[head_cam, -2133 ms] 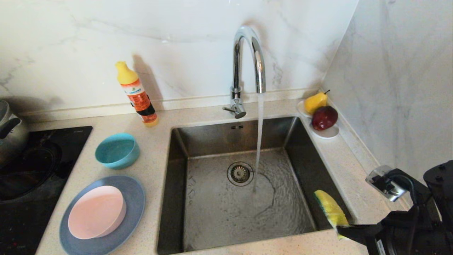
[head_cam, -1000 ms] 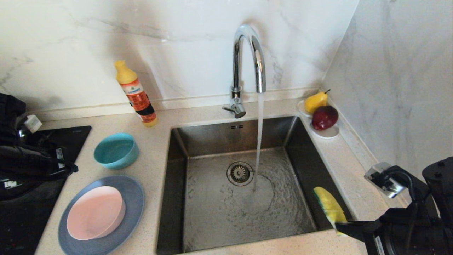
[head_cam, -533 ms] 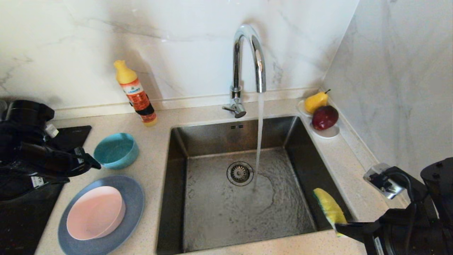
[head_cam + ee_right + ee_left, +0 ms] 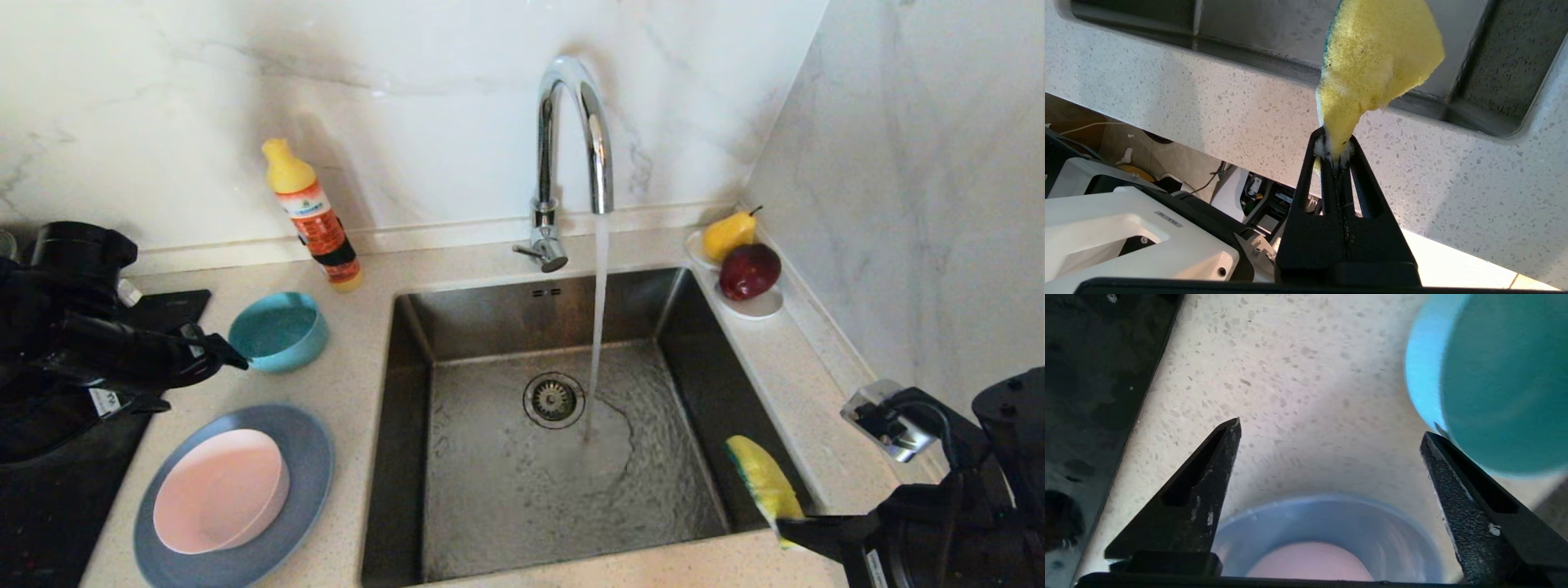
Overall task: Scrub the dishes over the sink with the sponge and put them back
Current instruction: Pick up a bowl and the sponge
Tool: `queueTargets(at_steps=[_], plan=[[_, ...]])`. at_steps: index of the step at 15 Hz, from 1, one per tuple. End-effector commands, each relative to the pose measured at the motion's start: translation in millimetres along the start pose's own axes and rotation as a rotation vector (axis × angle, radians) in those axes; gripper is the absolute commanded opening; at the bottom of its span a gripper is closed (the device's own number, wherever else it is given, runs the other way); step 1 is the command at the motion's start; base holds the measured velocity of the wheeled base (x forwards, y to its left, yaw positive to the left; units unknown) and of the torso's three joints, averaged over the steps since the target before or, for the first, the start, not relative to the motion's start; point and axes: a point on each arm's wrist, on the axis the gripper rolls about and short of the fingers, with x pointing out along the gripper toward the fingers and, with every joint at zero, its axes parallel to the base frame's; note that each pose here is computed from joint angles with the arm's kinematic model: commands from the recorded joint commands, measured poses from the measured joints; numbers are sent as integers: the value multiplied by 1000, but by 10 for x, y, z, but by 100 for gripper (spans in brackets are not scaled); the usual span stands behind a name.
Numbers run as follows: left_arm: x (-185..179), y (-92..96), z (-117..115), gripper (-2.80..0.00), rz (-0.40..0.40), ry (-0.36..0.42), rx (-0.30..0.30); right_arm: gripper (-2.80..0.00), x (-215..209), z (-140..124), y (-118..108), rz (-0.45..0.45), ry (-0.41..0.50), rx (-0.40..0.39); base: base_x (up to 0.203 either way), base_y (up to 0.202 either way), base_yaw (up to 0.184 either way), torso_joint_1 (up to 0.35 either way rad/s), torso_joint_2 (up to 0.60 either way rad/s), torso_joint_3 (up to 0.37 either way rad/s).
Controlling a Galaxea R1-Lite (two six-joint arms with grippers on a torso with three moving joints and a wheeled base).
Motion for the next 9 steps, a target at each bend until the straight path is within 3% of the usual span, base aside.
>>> queueTargets(at_steps=[1,4,9], plan=[[-259,-49,65,0,-39,-32,-3,-280,9,1,-2,-3,3,1,0,0,0,0,0,0],[-444,-124,180,0,-79,-33,-2,-280,18,4,-1,-3,5,1,0,0,0,0,0,0],[-51,-166,309,0,-68,8,-55,-280,31,7,-28,-24,6,12,0,0,0,0,0,0]])
